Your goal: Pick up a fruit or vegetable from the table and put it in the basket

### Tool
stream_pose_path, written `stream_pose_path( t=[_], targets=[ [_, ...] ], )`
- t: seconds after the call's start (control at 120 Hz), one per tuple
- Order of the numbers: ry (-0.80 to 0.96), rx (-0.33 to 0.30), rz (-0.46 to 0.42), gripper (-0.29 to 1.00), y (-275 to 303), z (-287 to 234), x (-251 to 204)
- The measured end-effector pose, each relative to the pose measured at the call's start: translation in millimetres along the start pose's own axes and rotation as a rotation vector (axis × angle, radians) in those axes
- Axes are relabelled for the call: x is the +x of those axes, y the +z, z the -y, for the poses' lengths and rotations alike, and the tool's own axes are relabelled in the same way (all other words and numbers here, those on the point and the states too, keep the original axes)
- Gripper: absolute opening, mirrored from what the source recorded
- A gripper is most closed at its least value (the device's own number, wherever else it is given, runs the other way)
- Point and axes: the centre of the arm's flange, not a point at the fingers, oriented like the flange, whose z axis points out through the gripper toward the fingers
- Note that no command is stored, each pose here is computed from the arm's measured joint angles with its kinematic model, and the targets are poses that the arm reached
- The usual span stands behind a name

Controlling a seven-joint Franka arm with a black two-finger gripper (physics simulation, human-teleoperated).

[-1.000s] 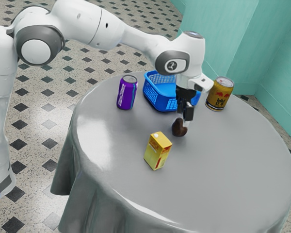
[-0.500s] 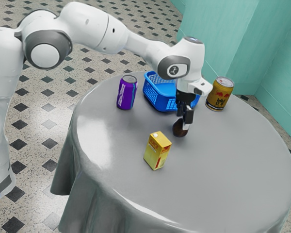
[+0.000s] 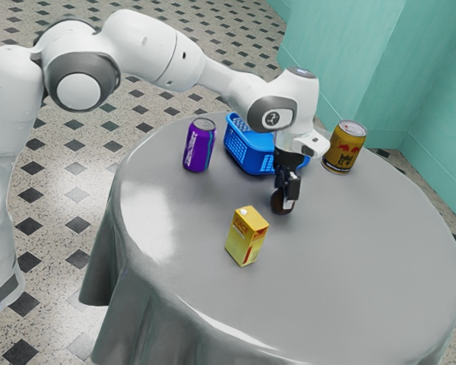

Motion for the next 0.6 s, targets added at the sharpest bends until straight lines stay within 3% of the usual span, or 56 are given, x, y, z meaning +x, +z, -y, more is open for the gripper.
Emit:
stream_pose_path(
  t=[0.6],
  targets=[
    [-0.005,-0.011,-0.01,0.7,14.1,1.4,4.1]
  ],
)
